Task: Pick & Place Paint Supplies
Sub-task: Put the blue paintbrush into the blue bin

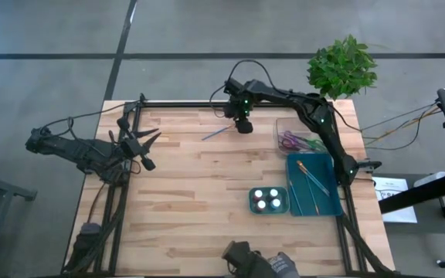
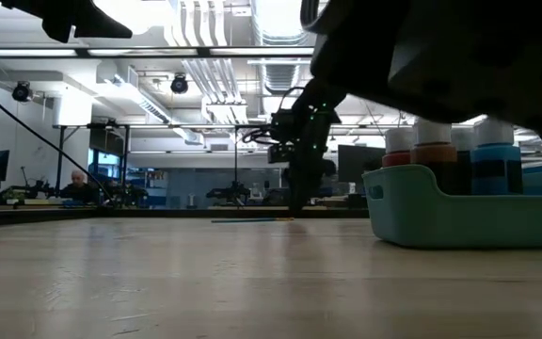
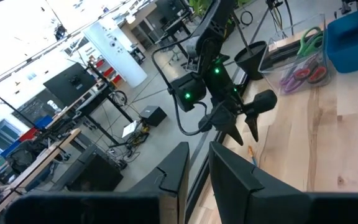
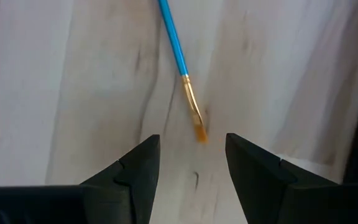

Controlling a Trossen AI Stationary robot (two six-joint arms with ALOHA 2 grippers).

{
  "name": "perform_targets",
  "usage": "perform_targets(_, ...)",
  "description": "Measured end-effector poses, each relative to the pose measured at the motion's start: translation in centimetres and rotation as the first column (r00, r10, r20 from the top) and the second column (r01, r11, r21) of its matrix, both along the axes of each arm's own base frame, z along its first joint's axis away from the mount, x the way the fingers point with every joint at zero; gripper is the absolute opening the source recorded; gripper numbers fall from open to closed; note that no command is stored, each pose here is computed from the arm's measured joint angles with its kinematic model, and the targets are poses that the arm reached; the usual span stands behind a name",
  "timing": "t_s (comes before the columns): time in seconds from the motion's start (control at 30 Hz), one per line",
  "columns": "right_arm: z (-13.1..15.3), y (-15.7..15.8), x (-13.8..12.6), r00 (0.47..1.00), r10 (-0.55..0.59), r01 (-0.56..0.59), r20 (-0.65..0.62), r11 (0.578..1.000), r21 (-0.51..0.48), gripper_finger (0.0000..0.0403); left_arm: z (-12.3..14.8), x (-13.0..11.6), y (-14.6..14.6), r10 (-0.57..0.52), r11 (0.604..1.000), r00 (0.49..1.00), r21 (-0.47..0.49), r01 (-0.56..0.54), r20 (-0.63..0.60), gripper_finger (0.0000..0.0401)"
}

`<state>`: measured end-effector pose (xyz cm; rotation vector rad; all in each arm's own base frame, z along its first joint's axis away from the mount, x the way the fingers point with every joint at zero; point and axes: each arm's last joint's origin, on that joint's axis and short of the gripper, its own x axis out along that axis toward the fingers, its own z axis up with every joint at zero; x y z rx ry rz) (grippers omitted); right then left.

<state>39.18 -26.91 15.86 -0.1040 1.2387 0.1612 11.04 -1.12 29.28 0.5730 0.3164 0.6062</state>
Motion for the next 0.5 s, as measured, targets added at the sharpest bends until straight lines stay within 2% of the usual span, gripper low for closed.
perform_targets(0.23,-1.3,0.2,-0.2,1.0,0.028,-0.028,-0.002,1.0,0.0,0.018,0.0,0.0,0.0,0.0,1.0,1.0,-0.003,0.0,0.004,0.0068)
perform_targets(0.5,-1.6,0.4,-0.2,0.999,0.049,-0.049,0.011,0.999,0.003,0.018,0.0,0.0,0.0,0.0,1.0,1.0,-0.003,0.0,0.004,0.0068)
